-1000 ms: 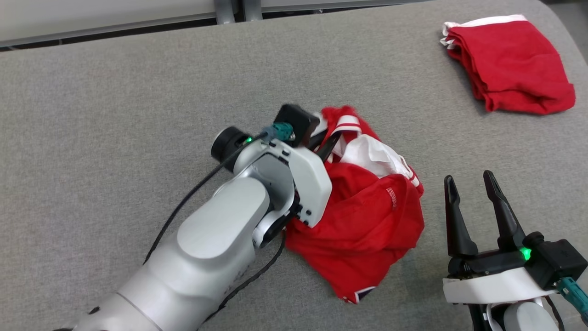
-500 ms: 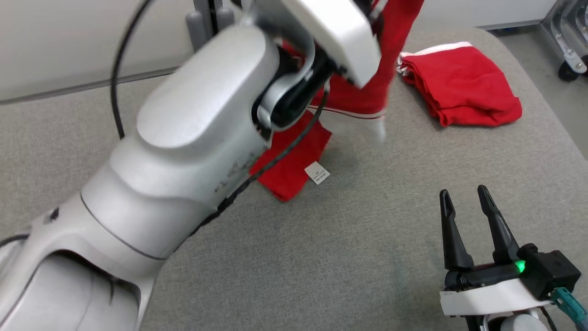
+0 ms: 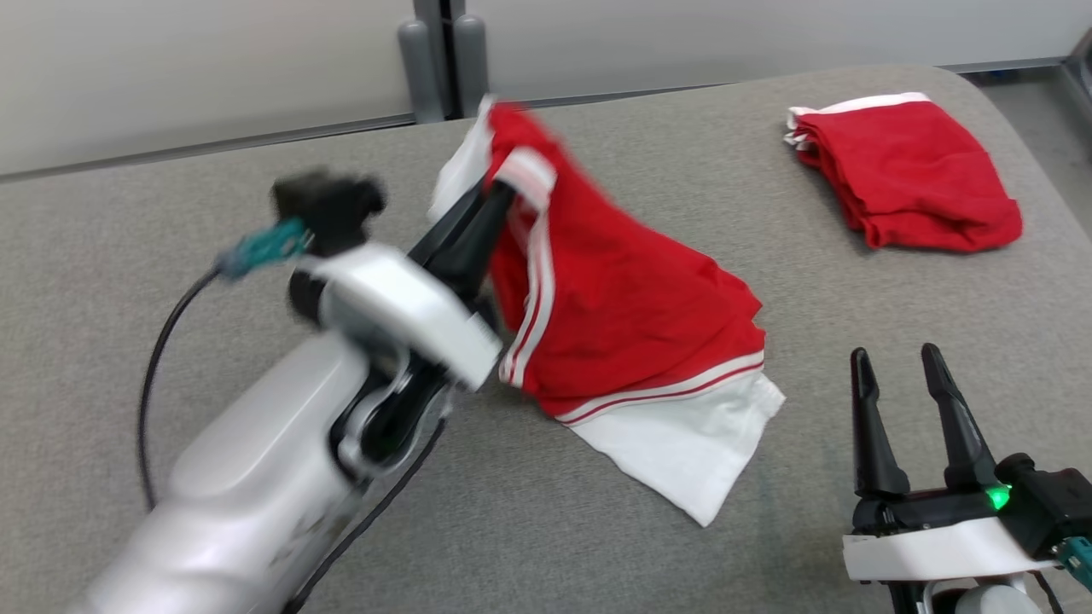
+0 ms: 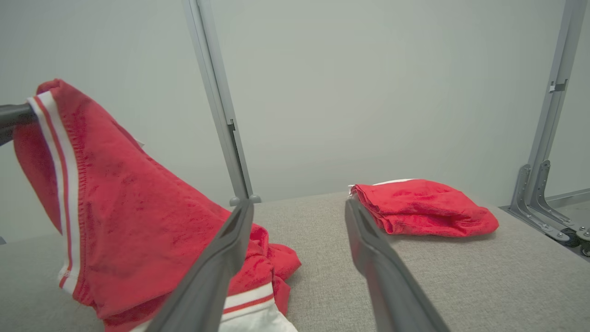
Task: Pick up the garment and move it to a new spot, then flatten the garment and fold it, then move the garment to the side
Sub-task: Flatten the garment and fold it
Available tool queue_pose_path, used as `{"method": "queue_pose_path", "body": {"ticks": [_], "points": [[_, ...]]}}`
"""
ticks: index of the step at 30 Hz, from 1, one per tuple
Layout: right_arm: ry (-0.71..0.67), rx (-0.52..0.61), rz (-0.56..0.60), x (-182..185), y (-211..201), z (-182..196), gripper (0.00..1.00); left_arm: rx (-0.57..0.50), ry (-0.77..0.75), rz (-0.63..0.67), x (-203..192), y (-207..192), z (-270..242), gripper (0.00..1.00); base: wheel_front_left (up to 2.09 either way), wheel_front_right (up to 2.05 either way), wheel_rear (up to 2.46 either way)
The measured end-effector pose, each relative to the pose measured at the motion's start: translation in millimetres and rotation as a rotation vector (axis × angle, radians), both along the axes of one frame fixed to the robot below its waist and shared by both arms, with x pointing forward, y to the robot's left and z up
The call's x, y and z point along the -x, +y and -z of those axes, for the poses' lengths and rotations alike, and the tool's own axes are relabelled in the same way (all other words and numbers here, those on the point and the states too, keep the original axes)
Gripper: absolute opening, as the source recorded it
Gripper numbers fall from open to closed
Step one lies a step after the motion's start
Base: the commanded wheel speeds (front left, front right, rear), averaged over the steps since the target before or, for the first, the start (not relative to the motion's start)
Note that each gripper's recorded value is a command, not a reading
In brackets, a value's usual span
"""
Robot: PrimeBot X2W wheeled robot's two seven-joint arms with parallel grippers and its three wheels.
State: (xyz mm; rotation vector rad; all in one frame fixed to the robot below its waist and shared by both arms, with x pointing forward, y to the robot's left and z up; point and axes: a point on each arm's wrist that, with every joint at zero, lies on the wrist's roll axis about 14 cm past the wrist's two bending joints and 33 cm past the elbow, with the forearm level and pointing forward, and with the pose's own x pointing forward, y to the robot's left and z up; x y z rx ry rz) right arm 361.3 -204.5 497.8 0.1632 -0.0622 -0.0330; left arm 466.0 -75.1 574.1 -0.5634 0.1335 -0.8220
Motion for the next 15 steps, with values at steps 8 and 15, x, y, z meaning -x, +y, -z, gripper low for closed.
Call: {"method": "queue_pose_path", "body": {"ticks": [8, 15], "points": [[0.030, 0.028, -0.066, -16, 19, 12, 1.00, -0.061, 0.070, -0.272, -24, 134, 34, 0.00, 0.00, 0.00, 0.00], [0.020, 0.036, -0.155, -33, 43, 13, 1.00, -0.236, -0.020, -0.442, -63, 211, 22, 0.00, 0.00, 0.00, 0.00]]}}
